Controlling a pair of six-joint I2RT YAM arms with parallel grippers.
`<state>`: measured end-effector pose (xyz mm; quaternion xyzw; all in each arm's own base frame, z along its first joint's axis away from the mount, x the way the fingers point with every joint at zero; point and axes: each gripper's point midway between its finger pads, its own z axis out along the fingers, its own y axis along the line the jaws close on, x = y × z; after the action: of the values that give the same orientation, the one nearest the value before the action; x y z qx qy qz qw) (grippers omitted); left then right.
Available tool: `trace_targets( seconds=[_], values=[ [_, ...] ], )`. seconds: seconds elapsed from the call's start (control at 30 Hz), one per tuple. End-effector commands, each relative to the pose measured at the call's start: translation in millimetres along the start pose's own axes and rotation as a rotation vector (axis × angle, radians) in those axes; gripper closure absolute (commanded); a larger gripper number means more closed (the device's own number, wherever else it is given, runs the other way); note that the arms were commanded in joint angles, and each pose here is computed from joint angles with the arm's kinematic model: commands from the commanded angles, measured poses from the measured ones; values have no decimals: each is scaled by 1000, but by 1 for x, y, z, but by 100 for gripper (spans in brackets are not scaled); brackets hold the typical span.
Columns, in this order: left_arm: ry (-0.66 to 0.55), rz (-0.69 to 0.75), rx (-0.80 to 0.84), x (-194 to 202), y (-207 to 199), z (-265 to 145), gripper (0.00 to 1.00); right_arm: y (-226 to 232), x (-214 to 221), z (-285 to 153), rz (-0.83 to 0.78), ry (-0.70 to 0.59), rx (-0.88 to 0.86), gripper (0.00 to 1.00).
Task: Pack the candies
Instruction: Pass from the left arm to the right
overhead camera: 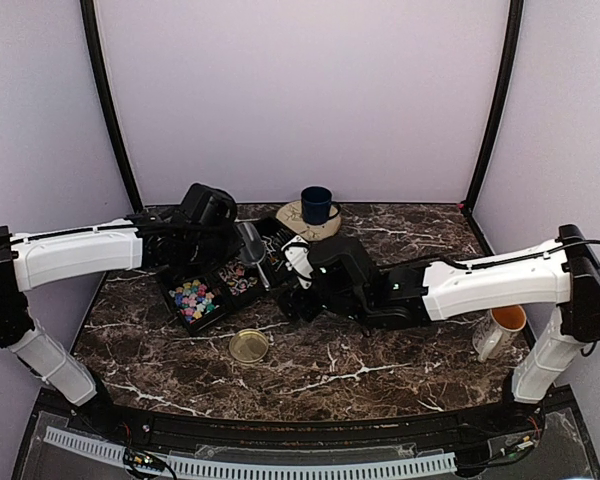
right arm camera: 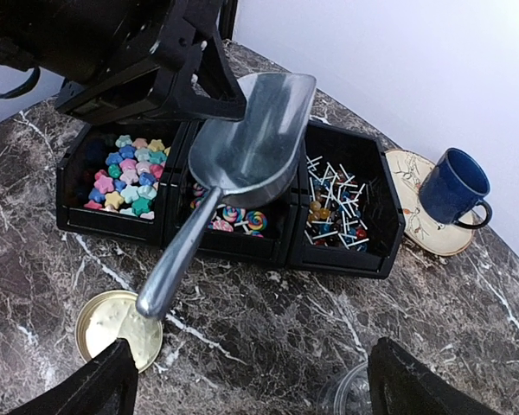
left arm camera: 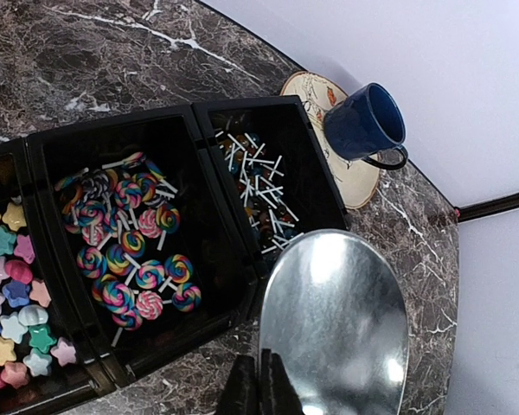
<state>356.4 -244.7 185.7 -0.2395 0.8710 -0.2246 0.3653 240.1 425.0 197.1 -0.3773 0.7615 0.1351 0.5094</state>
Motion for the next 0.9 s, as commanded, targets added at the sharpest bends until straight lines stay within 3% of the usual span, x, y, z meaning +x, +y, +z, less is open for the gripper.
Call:
trace_targets(
  seconds=[0.0, 0.57, 0.87],
  values=[
    [-49, -6, -10, -7, -9, -13, 100, 3, -32, 2, 67, -88, 25, 9],
    [-41, 21, 16, 7, -19, -14, 100, 15, -29, 20, 100, -83, 12, 20],
    [-30, 19, 33, 10, -20, -15, 100, 13, -24, 26, 87, -76, 43, 41]
  ],
)
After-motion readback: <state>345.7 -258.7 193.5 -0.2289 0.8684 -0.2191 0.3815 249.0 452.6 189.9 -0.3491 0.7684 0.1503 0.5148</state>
